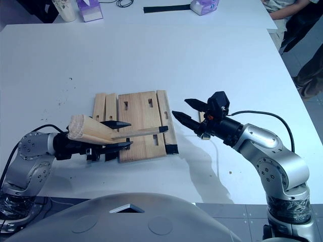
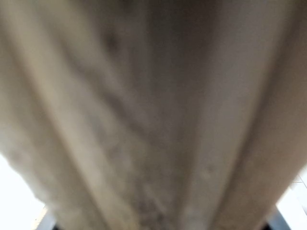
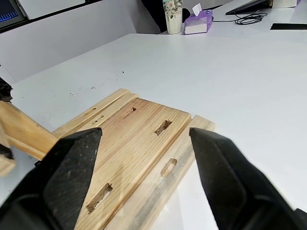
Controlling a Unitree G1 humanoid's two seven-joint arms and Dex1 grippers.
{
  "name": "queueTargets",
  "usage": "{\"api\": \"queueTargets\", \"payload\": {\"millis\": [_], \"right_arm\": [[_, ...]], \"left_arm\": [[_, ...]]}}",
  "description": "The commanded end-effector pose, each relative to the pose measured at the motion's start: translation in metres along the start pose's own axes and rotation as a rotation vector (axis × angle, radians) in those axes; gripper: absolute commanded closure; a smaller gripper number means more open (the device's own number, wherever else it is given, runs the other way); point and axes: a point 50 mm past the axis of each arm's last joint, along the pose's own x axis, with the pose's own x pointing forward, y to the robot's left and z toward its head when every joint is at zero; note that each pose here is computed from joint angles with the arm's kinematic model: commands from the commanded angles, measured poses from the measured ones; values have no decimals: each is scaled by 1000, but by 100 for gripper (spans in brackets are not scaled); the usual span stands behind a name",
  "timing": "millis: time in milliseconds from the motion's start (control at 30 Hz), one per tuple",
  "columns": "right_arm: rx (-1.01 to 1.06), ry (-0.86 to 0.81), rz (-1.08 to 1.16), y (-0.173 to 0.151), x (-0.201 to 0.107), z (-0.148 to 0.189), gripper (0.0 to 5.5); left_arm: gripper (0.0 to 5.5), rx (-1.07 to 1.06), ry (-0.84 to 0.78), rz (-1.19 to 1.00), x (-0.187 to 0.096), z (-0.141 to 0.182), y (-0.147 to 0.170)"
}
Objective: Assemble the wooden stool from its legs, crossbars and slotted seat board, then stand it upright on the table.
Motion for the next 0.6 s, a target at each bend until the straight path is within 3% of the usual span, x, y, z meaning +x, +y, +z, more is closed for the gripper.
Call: {"api": "queueTargets", "payload": {"millis": [33, 400, 600], "right_arm": [[-7, -3, 8, 2, 1, 1, 214], [-5, -5, 3, 4, 2, 1, 214], [-4, -7, 4, 5, 3, 0, 214]], "left_arm": [[347, -38, 58, -5, -3, -11, -4], [347, -48, 44, 17, 2, -11, -1], [347, -78, 141, 4, -3, -25, -3]]}}
